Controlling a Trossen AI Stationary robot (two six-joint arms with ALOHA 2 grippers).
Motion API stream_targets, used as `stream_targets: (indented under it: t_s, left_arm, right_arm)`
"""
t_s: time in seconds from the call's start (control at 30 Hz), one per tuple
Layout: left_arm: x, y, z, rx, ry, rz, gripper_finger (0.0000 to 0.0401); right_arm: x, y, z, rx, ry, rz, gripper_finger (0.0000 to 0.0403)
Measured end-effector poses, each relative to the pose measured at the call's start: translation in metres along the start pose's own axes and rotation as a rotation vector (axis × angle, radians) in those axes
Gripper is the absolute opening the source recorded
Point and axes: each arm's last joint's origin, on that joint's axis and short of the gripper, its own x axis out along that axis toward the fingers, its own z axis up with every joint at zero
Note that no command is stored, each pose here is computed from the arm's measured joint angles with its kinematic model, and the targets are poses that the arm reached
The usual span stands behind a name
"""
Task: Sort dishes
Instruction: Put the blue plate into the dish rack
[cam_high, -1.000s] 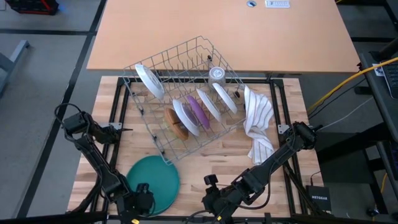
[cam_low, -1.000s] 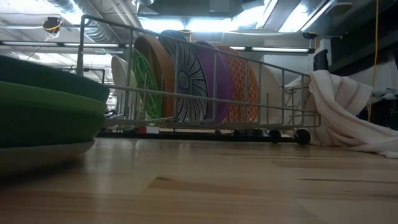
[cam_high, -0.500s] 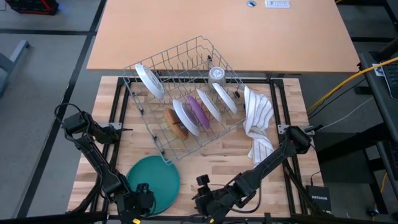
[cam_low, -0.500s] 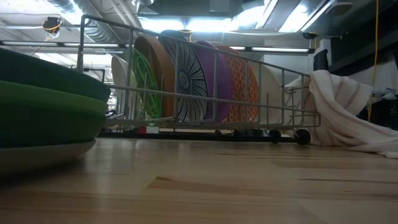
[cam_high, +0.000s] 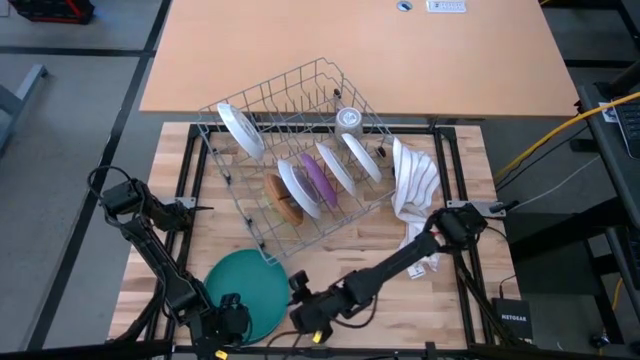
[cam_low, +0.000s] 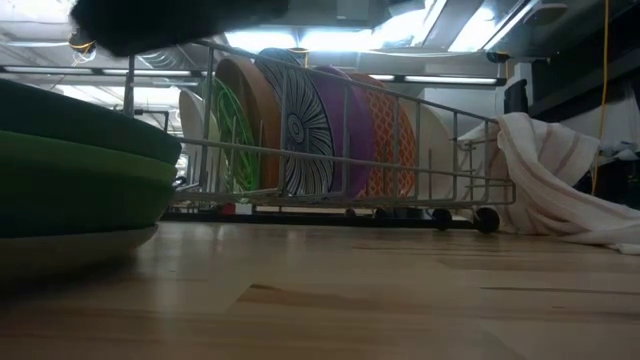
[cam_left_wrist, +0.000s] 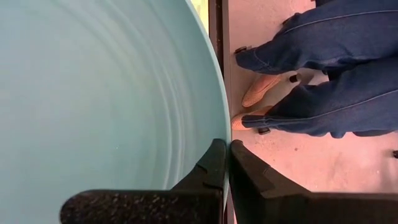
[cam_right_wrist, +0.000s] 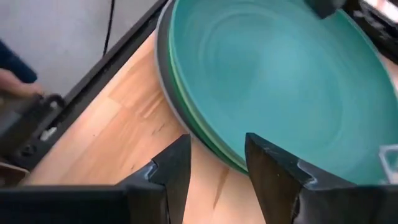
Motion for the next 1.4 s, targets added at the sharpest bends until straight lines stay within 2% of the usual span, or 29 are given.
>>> stream_targets:
  t_s: [0.13, 0.47, 0.87, 1.2, 1.4]
  left_arm:
    - [0.000, 0.000, 0.000, -0.002, 0.000, 0.000, 0.0000]
    - [0.000, 0.000, 0.000, -0.004, -0.001, -0.002, 0.0000]
    - [0.000, -0.001, 0.000, -0.006, -0.004, -0.007, 0.0000]
    - [0.000, -0.001, 0.001, -0.011, -0.004, -0.007, 0.0001]
    - [-0.001, -0.001, 0.001, -0.016, -0.005, -0.010, 0.0001]
  right_arm:
    - [0.010, -0.003, -0.006, -0.080, 0.001, 0.040, 0.0156]
    - [0.014, -0.016, -0.008, -0.242, 0.002, 0.003, 0.0156]
    - [0.020, -0.035, -0.013, -0.290, -0.008, 0.057, 0.0154]
    - [0.021, -0.038, -0.017, -0.292, 0.001, 0.108, 0.0078]
    - [0.027, -0.037, -0.021, -0.296, 0.014, 0.108, 0.0059]
